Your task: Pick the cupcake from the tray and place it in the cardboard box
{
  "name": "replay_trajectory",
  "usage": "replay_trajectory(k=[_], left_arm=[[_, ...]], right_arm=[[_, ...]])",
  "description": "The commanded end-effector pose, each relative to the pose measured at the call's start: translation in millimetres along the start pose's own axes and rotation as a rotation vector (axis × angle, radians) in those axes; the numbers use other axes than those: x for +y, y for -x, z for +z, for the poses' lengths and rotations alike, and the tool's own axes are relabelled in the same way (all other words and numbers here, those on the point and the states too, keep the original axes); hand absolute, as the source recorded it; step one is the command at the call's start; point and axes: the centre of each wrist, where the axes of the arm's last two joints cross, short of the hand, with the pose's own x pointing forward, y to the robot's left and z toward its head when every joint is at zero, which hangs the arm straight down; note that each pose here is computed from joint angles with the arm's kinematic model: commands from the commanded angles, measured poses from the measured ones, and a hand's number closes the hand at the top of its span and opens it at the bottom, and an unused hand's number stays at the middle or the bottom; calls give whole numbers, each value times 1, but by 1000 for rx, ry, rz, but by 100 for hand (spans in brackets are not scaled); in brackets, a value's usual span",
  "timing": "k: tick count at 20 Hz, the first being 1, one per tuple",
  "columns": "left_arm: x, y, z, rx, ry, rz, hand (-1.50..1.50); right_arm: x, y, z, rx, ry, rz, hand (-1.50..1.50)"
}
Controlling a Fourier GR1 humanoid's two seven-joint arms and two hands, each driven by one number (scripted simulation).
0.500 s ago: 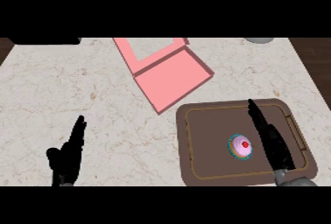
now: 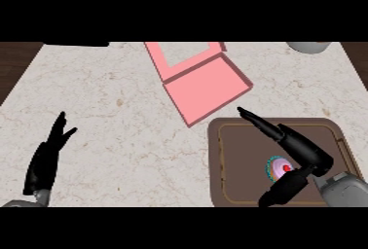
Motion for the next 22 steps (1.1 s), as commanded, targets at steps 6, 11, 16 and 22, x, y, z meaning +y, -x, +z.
replay_trajectory(k=[6, 11, 16, 22], left_arm=[[28, -16, -26, 3, -41, -122, 0], [38, -37, -44, -22, -43, -128, 0], [34, -37, -46, -15, -29, -135, 0], [30, -27, -46, -1, -48, -154, 0]], right_arm=[[-60, 42, 41, -313, -279, -290, -150], [-108, 28, 26, -371, -311, -48, -150], [-118, 15, 19, -292, -506, 263, -150], [-131, 3, -3, -239, -689, 470, -150]])
